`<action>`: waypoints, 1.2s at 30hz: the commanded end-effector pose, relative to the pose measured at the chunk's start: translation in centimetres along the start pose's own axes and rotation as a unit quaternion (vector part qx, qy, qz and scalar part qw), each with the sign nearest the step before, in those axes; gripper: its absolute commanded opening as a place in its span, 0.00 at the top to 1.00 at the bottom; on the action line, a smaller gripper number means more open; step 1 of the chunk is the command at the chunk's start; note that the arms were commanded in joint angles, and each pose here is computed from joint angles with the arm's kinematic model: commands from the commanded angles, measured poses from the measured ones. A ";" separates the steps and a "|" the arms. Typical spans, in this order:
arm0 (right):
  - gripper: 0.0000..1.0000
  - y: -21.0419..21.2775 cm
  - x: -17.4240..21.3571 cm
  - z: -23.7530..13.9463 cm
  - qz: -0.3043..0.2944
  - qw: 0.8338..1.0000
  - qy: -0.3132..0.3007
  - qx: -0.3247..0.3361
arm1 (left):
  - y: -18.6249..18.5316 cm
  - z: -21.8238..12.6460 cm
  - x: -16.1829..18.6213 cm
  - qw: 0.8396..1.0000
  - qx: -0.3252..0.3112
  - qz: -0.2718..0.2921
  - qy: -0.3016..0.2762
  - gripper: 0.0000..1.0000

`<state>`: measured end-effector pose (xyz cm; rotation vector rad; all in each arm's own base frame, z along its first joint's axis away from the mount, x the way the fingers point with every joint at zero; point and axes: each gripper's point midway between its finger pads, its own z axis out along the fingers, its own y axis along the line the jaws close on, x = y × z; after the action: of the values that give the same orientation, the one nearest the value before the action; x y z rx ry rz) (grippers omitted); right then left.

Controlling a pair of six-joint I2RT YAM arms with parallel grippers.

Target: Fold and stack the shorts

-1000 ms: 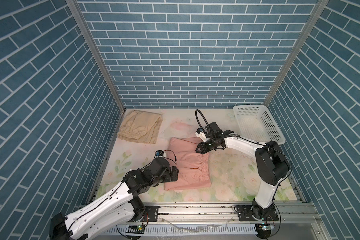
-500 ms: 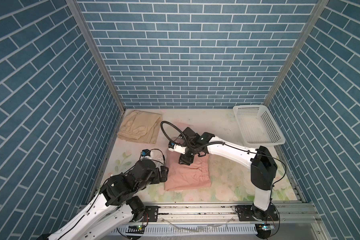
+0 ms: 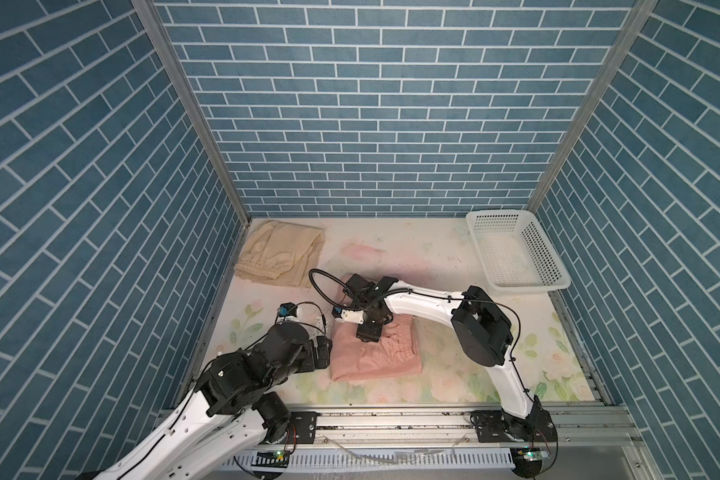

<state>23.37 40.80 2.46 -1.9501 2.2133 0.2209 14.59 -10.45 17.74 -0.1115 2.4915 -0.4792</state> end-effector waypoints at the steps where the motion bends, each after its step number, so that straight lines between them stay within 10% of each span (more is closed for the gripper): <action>1: 0.34 -3.1 2.2 2.5 0.074 0.997 0.027 0.018 | 1.0 0.1 0.4 1.000 -0.016 -0.005 0.002 0.00; 5: 0.34 -7.3 3.7 1.8 0.166 0.983 0.020 0.070 | 1.1 0.3 0.5 1.000 -0.019 -0.005 0.003 0.00; 13: 0.35 -13.7 8.0 -4.0 0.432 0.889 -0.050 0.144 | 1.0 0.9 0.2 1.000 -0.031 0.000 0.002 0.00; 21: 0.30 -8.2 4.6 -11.3 0.258 0.948 -0.069 0.172 | -1.2 2.2 -0.7 0.999 -0.026 0.033 0.025 0.00; 28: 0.27 -16.0 13.3 -13.7 0.349 0.909 -0.036 0.224 | -1.8 3.1 -0.1 0.998 -0.020 0.044 0.044 0.00; 36: 0.25 -22.5 16.9 -11.9 0.372 0.904 -0.035 0.210 | -1.1 3.2 0.4 0.998 -0.021 0.041 0.043 0.00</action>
<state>42.18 17.91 10.89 -0.7231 2.5883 -0.1435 16.22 -13.01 16.16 -0.0140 2.5683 -0.4332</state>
